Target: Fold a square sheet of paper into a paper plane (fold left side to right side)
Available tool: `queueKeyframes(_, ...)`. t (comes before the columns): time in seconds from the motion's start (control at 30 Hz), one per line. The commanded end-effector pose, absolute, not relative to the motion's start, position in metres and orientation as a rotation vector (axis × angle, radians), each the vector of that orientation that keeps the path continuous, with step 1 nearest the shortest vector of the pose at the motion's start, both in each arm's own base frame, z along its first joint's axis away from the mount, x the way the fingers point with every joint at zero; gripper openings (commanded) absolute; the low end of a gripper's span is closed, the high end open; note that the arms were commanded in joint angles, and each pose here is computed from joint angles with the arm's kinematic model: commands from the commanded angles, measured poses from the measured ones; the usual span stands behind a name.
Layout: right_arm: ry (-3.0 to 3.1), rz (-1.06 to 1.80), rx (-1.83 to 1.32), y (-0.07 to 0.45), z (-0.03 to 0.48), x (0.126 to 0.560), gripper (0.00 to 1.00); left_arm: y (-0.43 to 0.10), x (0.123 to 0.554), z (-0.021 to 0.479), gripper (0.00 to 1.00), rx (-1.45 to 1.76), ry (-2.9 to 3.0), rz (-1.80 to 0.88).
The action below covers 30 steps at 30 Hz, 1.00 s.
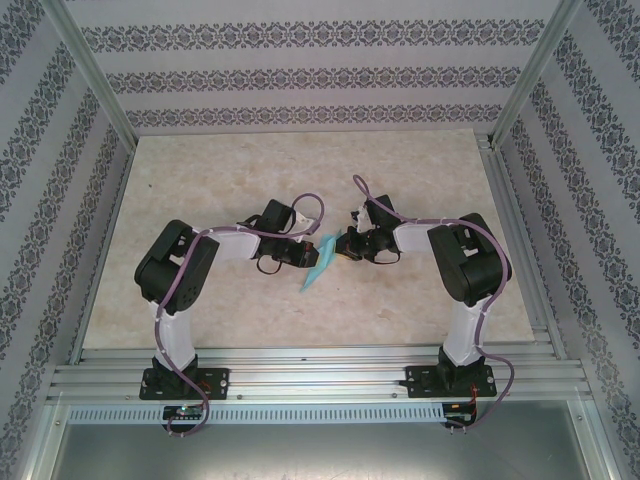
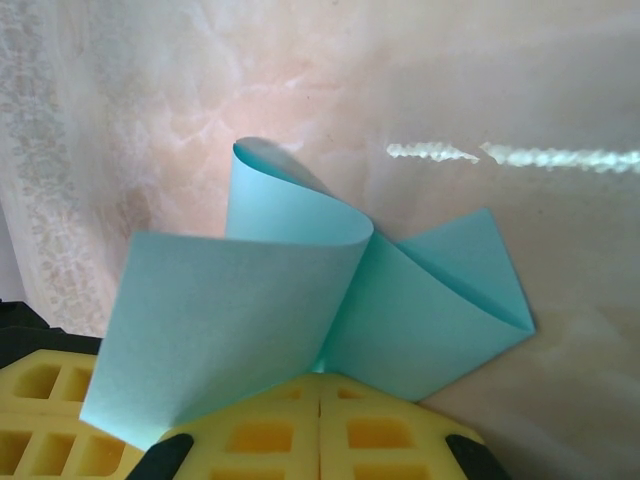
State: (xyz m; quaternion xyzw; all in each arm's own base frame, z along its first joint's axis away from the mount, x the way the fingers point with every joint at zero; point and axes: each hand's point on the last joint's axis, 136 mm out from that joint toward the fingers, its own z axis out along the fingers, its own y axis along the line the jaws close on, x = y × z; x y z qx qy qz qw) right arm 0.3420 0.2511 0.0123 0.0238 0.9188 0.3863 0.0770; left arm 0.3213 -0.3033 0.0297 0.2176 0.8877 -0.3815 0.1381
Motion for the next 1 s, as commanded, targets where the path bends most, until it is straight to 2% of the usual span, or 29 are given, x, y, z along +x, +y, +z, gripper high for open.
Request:
queueKeyframes(0.0,2.923,1.043,0.094,0.241,-0.029,0.311,0.06,-0.302,0.330,0.025,0.03,0.612,2.547,-1.116)
queueKeyframes(0.33,2.866,1.066,0.099,0.240,-0.014,0.319,0.08,-0.300,0.327,0.007,0.03,0.596,2.589,-1.109)
queueKeyframes(0.5,2.784,1.101,0.113,0.234,0.013,0.329,0.17,-0.298,0.322,0.003,0.03,0.596,2.598,-1.106)
queueKeyframes(0.6,2.743,1.102,0.122,0.225,0.031,0.331,0.18,-0.297,0.321,0.001,0.03,0.597,2.599,-1.102)
queueKeyframes(0.77,2.698,1.096,0.115,0.220,0.054,0.328,0.18,-0.298,0.319,0.001,0.03,0.601,2.600,-1.104)
queueKeyframes(0.97,2.626,1.198,0.089,0.253,0.070,0.334,0.13,-0.300,0.317,0.001,0.03,0.615,2.605,-1.100)
